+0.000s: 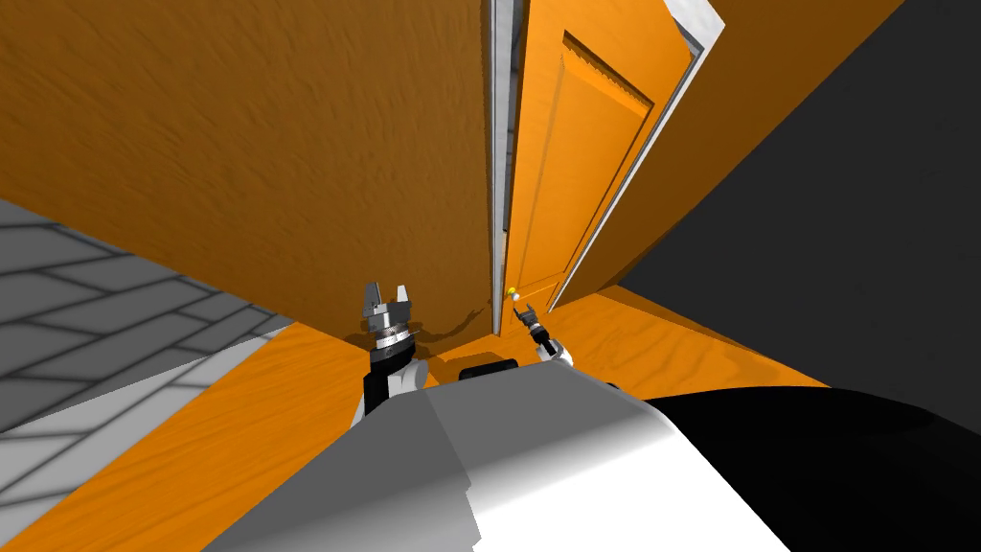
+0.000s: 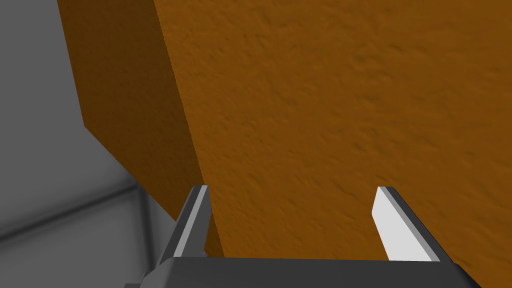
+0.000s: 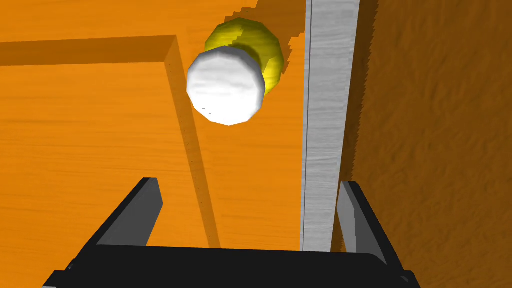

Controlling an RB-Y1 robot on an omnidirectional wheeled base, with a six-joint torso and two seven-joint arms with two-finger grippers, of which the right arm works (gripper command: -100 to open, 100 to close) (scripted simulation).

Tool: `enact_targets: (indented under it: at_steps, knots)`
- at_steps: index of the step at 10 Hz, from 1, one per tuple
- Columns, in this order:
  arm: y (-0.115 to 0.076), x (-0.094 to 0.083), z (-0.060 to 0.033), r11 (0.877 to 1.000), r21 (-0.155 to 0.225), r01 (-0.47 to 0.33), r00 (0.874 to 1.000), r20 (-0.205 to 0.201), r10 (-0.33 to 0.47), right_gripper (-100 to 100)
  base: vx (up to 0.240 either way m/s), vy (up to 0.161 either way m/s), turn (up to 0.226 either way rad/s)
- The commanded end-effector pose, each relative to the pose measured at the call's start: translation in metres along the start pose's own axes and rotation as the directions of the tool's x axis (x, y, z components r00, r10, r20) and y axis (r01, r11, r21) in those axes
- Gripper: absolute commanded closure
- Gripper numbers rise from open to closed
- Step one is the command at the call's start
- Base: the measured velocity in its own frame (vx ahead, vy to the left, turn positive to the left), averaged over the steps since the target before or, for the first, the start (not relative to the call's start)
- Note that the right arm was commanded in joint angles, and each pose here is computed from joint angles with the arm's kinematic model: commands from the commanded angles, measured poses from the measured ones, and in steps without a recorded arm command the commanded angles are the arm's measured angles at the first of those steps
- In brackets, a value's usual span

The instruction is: Pull the door open

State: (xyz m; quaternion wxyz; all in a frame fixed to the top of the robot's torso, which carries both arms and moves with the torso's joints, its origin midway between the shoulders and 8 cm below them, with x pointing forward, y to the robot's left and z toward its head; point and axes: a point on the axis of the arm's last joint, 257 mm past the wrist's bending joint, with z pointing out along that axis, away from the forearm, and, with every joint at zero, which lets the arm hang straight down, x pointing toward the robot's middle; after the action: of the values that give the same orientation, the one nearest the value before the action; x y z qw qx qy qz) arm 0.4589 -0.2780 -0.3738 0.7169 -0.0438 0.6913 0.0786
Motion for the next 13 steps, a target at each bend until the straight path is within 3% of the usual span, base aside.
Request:
enact_targets:
  at_steps: [1,4,5,9,10,11,13]
  knots:
    - [0.001,0.008,-0.0029,1.0,-0.004,0.023,1.0,-0.019,-0.023,-100,0.092,-0.027,0.011]
    - [0.001,0.013,-0.003,1.0,-0.005,0.03,0.999,-0.029,-0.03,-100,0.061,-0.02,0.006]
    - [-0.021,0.014,-0.0164,0.999,0.024,0.031,0.999,-0.031,-0.031,-100,0.093,0.059,0.211]
    - [-0.061,0.014,-0.0413,0.996,0.079,0.032,0.999,-0.032,-0.03,-100,0.137,0.075,0.161]
    - [-0.08,0.012,-0.0543,0.994,0.107,0.034,0.999,-0.031,-0.031,-100,0.144,0.034,0.202]
    - [-0.088,0.012,-0.0594,0.992,0.118,0.035,0.999,-0.031,-0.031,-100,0.165,0.036,0.171]
    - [-0.086,0.011,-0.0575,0.993,0.114,0.035,0.999,-0.028,-0.032,-100,0.08,0.009,0.018]
